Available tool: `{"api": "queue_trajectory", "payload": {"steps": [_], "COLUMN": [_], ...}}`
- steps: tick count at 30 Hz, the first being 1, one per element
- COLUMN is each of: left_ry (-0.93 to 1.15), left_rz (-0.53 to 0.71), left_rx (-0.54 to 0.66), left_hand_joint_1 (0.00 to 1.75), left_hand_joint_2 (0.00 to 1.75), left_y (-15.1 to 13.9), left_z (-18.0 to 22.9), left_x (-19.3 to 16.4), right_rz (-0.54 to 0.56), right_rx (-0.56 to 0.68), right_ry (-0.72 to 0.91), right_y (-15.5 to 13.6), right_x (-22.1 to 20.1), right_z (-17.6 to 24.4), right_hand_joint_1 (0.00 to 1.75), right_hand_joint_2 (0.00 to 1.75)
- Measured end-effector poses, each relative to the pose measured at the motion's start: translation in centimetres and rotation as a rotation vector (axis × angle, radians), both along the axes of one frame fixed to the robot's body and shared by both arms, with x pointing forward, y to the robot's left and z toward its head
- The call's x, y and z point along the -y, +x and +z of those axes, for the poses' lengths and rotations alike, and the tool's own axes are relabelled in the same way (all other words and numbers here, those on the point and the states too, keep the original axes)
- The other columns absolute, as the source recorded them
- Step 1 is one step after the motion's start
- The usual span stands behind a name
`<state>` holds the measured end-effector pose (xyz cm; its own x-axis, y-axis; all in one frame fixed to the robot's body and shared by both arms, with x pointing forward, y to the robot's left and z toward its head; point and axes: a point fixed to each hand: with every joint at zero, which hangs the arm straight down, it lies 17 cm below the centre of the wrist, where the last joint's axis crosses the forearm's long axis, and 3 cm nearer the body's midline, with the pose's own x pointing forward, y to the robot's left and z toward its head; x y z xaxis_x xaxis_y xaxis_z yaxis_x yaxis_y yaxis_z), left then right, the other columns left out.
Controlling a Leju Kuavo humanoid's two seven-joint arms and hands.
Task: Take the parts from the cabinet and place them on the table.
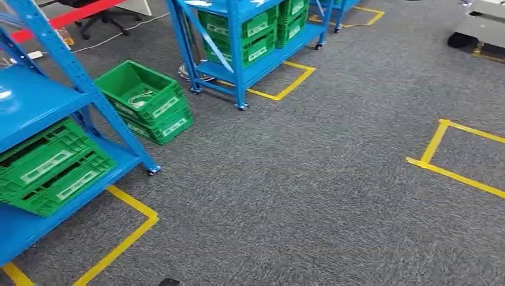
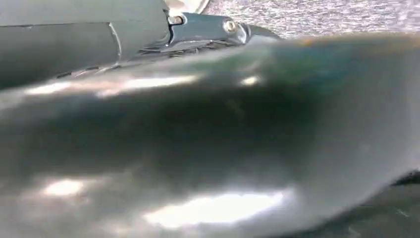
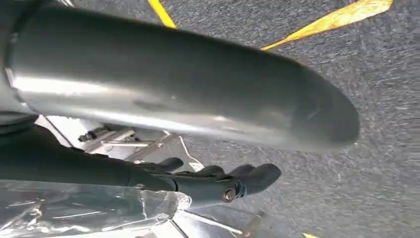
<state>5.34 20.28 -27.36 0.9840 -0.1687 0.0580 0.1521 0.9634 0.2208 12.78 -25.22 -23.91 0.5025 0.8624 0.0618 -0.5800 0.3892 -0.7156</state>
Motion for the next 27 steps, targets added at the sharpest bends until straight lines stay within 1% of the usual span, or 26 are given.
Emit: {"api": "queue_trajectory", "payload": {"steps": [6, 12, 17, 21, 24, 27], "left_ry": [-0.002, -0.002, -0.001, -0.001, 0.000, -0.001], "left_rz": [0.003, 0.004, 0.004, 0.004, 0.005, 0.005], "left_rx": [0.001, 0.004, -0.009, -0.003, -0.007, 0.002], "left_hand_joint_1": [0.00, 0.00, 0.00, 0.00, 0.00, 0.00], "left_hand_joint_2": [0.00, 0.00, 0.00, 0.00, 0.00, 0.00], "left_y": [0.08, 0.35, -0.33, 0.03, -0.20, 0.40], "left_z": [0.02, 0.05, -0.02, 0.02, -0.01, 0.05], "left_x": [0.11, 0.11, 0.08, 0.07, 0.02, 0.05], "right_rz": [0.004, 0.013, 0.014, 0.014, 0.015, 0.017], "right_rx": [-0.010, -0.011, -0.010, -0.017, -0.013, -0.012], "right_ry": [0.003, 0.007, 0.007, 0.008, 0.008, 0.011], "right_y": [-0.56, -0.53, -0.45, -0.91, -0.60, -0.61], "right_x": [-0.12, -0.37, -0.37, -0.38, -0.39, -0.45], "right_z": [-0.15, -0.17, -0.15, -0.26, -0.20, -0.20], "right_hand_joint_1": [0.00, 0.00, 0.00, 0.00, 0.00, 0.00], "right_hand_joint_2": [0.00, 0.00, 0.00, 0.00, 0.00, 0.00]}}
